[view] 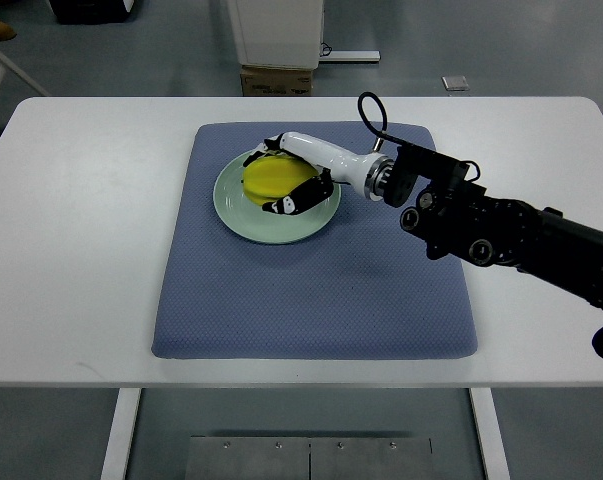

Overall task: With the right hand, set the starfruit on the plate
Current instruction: 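Lift the starfruit and carry it over the green plate, then lower the starfruit onto the plate and open the right hand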

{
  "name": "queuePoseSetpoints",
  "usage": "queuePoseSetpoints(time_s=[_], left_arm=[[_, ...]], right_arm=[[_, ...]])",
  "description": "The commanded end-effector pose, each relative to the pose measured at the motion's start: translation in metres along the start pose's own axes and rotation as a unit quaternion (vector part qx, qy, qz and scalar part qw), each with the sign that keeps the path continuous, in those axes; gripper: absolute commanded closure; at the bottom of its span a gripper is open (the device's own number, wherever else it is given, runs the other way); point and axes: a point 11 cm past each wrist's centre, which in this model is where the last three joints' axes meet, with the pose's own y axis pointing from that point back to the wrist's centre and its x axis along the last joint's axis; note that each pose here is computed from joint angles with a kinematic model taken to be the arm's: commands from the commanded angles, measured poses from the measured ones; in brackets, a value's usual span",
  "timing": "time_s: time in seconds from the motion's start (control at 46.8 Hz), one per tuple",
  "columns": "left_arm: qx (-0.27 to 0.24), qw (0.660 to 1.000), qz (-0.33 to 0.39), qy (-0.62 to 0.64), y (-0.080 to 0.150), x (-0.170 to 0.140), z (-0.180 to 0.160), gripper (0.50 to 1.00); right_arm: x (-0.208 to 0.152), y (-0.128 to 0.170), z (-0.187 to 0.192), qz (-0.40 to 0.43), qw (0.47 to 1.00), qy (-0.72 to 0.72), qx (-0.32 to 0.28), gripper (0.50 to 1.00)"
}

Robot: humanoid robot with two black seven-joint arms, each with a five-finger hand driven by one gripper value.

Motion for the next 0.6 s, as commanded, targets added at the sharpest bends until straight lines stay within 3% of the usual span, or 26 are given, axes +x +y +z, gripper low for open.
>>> queuePoseSetpoints(time_s=[0.0, 0.342, 0.577], left_arm=[[0.000, 1.000, 0.000, 0.000, 0.000, 0.000, 0.000, 0.500], [0.000, 1.000, 0.000, -0.001, 0.000, 0.000, 0.000, 0.500], [0.000, 1.000, 0.000, 0.000, 0.000, 0.000, 0.000, 0.500]], right_arm=[[0.000, 0.001, 0.007, -0.001, 1.000, 0.008, -0.011, 1.000], [0.009, 0.008, 0.035, 0.005, 0.997, 0.027, -0.068, 1.000], [0.001, 0.004, 0.021, -0.012, 0.999, 0.026, -0.046, 1.000]])
